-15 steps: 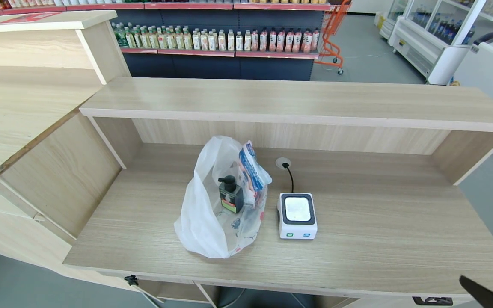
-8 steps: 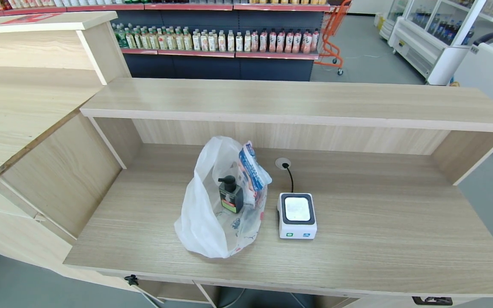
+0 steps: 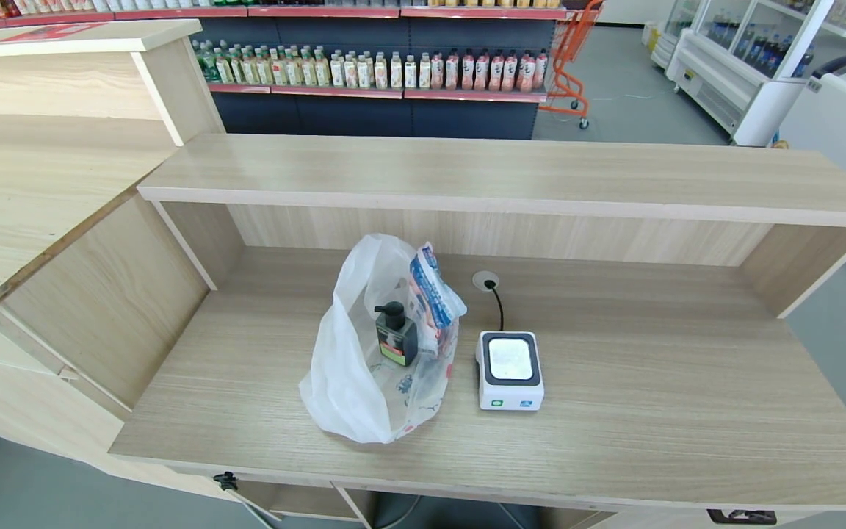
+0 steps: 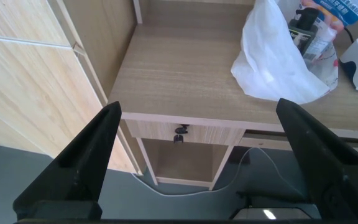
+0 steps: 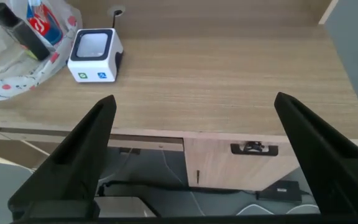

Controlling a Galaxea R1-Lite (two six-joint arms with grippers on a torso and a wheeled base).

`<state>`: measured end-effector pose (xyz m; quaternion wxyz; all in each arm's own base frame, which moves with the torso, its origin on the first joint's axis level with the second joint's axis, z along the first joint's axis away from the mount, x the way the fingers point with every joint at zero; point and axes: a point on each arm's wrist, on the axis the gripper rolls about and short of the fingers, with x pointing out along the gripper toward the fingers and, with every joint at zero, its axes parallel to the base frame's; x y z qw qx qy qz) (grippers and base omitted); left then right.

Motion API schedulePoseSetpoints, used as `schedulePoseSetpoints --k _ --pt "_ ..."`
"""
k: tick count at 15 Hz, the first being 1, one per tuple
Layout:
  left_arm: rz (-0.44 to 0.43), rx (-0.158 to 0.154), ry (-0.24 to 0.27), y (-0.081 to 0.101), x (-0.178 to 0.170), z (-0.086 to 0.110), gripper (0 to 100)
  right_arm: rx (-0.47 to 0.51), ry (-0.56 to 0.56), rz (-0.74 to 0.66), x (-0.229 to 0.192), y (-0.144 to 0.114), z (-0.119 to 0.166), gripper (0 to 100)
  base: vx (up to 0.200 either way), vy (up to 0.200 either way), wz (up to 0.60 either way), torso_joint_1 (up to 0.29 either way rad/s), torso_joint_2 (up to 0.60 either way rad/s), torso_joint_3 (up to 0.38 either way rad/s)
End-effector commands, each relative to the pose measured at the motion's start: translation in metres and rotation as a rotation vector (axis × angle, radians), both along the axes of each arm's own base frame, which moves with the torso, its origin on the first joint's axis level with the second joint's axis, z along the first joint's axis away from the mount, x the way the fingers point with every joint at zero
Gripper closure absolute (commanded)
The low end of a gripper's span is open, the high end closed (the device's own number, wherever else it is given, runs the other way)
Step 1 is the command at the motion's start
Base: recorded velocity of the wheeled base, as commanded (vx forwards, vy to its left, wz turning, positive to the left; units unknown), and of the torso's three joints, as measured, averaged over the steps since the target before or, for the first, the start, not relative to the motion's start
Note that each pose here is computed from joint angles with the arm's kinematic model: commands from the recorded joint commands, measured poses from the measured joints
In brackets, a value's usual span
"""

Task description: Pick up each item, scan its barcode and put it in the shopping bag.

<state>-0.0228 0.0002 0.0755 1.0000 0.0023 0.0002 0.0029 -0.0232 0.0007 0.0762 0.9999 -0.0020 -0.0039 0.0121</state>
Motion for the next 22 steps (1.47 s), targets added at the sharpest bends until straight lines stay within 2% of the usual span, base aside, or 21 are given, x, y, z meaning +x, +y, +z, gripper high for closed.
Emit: schedulePoseSetpoints --k 1,5,6,11,17,22 --pt "0.000 0.000 0.000 0.0000 0.0000 0.0000 0 -0.001 0.005 0.000 0.0004 0.0000 0.0001 0 0.000 0.000 0.00 0.000 0.00 0.000" --pt "0.000 0.000 0.000 0.0000 0.0000 0.0000 0 -0.001 0.005 0.000 0.0004 0.0000 0.0001 0 0.000 0.000 0.00 0.000 0.00 0.000" --pt "0.000 0.000 0.000 0.0000 0.0000 0.0000 0 -0.001 0.005 0.000 0.0004 0.0000 0.0001 100 0.000 0.000 0.00 0.000 0.00 0.000" --pt "0.000 -0.002 0.000 0.0000 0.0000 0.0000 0 0.001 0.005 -0.003 0.0004 0.0000 0.0001 100 0.000 0.000 0.00 0.000 0.00 0.000" --pt "0.000 -0.002 0.000 0.0000 0.0000 0.0000 0 0.001 0.006 -0.003 0.0004 0.0000 -0.0001 100 0.200 -0.200 0.00 0.004 0.00 0.001" --pt "0.000 -0.002 0.000 0.0000 0.0000 0.0000 0 -0.001 0.006 -0.003 0.0004 0.0000 -0.0001 100 0.000 0.000 0.00 0.000 0.00 0.000"
